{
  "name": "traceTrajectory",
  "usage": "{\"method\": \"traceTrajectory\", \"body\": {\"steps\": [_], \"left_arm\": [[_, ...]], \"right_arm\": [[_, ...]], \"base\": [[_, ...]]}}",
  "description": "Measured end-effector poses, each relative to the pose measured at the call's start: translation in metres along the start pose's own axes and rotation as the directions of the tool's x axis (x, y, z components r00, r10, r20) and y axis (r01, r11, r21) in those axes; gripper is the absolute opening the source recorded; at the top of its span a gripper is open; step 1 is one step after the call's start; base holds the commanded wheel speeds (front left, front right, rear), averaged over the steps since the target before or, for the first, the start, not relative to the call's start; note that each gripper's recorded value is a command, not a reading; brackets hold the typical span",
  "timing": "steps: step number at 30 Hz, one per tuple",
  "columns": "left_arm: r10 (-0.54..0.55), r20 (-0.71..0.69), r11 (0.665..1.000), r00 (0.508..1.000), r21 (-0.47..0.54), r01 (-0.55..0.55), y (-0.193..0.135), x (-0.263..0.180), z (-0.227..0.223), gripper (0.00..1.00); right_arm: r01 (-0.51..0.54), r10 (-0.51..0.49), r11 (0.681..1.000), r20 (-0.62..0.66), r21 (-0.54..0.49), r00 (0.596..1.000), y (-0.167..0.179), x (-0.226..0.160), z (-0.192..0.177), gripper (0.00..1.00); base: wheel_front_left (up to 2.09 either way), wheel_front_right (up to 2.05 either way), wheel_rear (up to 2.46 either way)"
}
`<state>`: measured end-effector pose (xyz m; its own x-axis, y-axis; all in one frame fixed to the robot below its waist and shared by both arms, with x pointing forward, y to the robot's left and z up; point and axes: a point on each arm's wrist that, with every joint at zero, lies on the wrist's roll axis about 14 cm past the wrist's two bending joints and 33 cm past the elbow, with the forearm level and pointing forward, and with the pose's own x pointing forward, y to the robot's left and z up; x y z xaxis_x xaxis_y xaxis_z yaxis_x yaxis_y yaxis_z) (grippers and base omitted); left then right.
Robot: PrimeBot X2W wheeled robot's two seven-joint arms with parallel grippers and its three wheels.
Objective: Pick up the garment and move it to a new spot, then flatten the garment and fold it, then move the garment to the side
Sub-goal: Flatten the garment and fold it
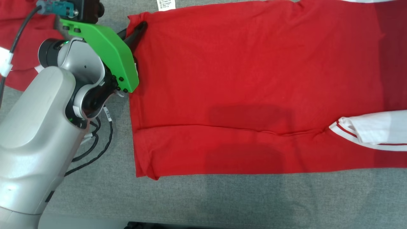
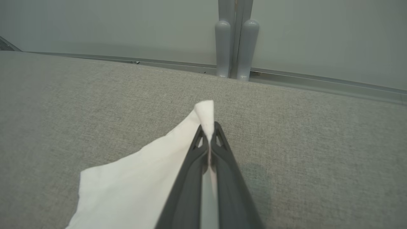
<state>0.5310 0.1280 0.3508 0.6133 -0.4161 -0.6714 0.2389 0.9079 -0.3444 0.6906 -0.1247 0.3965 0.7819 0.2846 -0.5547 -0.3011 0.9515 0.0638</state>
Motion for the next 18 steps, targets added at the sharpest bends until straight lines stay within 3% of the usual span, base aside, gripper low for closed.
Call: {"method": "traceTrajectory", "body": {"steps": [6, 12, 18], "left_arm": [[-0.032, 0.080, 0.999, 0.996, 0.002, 0.032, -0.011, -0.012, 0.007, 0.00], [-0.040, 0.136, 0.999, 0.990, 0.041, 0.035, -0.016, -0.039, 0.004, 0.00], [-0.054, 0.233, 0.996, 0.971, 0.080, 0.037, -0.025, -0.056, 0.020, 0.00]], "right_arm": [[-0.076, 0.061, 0.995, 0.208, 0.065, 0.976, 0.000, -0.036, 0.045, 0.00], [-0.121, 0.078, 0.980, 0.257, 0.155, 0.963, -0.015, -0.098, 0.010, 0.00], [-0.119, 0.062, 0.976, 0.294, 0.182, 0.954, -0.021, -0.149, -0.008, 0.00]], "base": [[0.00, 0.00, 0.00], [0.00, 0.00, 0.00], [0.00, 0.00, 0.00]]}}
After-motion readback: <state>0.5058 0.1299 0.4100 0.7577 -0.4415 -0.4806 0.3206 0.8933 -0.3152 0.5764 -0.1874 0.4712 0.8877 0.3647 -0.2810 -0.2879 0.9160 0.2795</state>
